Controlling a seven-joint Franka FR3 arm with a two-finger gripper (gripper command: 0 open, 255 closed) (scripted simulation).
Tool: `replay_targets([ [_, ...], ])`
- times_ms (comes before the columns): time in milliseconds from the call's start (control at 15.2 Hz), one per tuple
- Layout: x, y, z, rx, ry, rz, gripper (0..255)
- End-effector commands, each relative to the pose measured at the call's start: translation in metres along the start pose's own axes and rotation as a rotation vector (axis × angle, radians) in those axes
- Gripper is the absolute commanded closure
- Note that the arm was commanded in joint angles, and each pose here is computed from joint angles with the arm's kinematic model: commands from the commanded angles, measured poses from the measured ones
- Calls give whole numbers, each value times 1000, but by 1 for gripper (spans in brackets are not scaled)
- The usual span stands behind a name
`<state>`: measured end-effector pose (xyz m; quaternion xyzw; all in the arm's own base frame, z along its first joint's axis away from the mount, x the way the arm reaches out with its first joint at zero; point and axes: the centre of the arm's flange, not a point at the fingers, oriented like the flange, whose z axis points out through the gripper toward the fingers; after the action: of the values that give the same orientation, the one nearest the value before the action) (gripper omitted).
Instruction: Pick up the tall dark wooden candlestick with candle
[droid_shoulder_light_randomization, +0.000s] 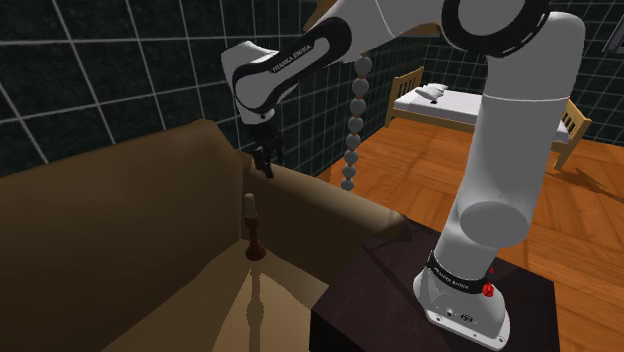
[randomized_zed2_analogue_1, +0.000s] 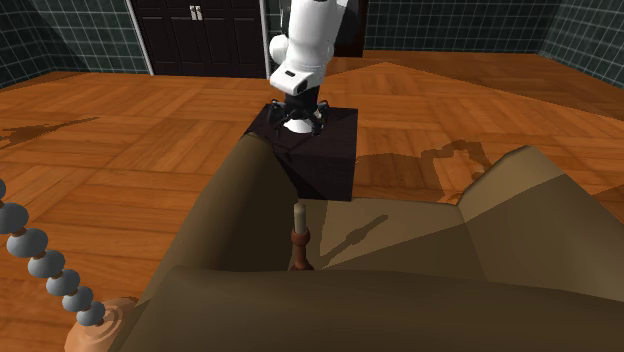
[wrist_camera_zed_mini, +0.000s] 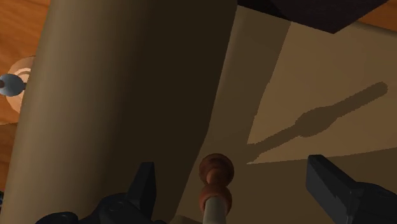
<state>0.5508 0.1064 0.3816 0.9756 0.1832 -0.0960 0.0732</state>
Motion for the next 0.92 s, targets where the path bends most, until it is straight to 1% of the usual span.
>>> replay_targets([
  [0,23,-3,17,-22,-19,-27,0],
  [858,157,-33,146,-157,-144,-198,0],
])
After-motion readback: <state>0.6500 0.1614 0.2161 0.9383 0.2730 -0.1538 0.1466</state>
